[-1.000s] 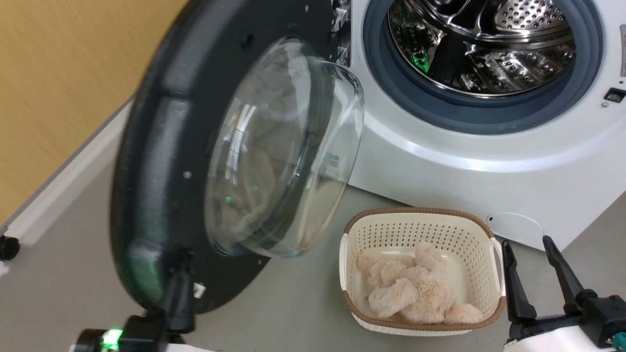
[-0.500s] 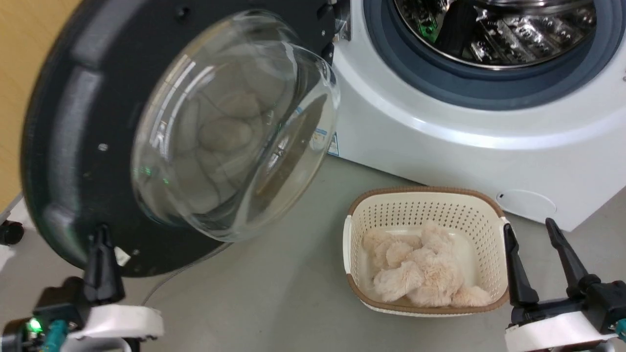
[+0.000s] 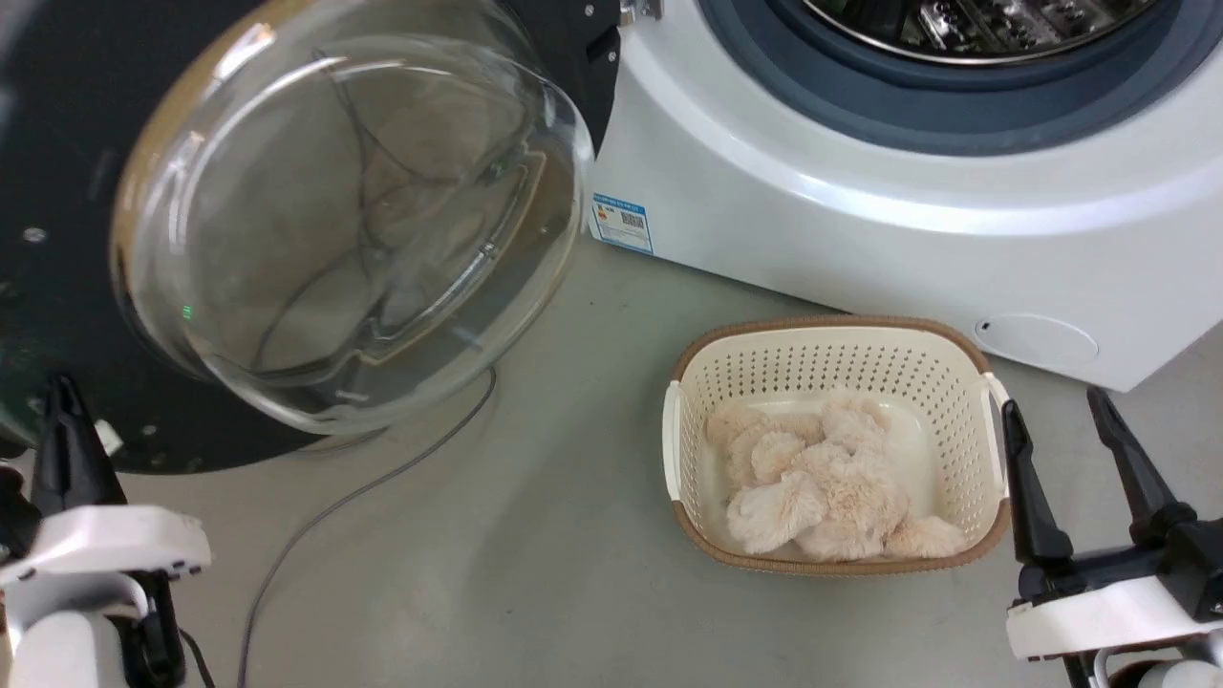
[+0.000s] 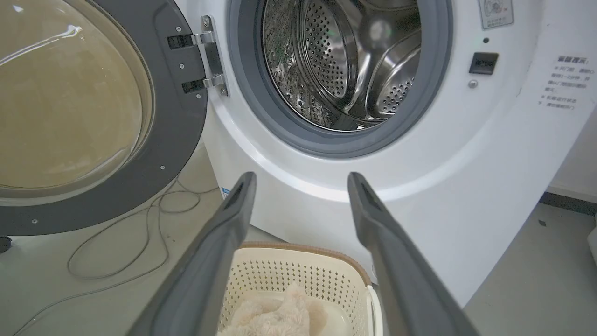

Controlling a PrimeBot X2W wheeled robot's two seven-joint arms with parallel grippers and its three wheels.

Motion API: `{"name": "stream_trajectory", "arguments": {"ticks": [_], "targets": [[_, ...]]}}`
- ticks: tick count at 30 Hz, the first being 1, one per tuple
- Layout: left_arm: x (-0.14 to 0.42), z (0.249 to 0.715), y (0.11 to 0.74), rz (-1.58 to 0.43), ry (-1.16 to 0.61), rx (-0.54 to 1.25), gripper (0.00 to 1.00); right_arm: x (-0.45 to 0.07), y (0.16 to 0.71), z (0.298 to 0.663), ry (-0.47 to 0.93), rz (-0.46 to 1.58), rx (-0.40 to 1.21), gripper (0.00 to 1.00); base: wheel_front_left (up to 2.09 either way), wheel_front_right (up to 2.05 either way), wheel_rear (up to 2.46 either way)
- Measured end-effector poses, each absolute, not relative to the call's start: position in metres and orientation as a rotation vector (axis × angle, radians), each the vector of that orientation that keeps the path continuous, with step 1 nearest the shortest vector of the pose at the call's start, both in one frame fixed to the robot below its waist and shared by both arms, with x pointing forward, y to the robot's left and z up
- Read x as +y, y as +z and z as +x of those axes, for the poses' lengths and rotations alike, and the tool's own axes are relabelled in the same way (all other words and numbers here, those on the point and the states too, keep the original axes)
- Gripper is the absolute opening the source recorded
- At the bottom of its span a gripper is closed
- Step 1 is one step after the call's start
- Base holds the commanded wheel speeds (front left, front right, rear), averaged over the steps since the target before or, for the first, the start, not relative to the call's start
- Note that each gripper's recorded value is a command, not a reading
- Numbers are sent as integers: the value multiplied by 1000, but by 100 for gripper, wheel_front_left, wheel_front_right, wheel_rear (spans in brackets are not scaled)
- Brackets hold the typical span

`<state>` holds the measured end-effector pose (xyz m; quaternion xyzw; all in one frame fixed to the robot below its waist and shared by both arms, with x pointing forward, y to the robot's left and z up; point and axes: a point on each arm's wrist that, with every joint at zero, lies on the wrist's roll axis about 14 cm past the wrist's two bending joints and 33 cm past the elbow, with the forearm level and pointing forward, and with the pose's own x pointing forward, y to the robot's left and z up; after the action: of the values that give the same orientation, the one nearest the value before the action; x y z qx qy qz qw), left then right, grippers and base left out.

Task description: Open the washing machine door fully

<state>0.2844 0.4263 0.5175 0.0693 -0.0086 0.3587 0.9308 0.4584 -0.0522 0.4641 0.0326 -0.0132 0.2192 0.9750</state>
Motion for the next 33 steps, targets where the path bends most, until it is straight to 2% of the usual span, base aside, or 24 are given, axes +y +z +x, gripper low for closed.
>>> {"name": "stream_trajectory", "arguments": {"ticks": [22,33], "targets": [[491,332,527,167,810,9,0,-76,440,471,392,39,14,100,0,0,0],[508,339,528,155,830,22,0,-86,446,474,363,25,-6,100,0,0,0]]}}
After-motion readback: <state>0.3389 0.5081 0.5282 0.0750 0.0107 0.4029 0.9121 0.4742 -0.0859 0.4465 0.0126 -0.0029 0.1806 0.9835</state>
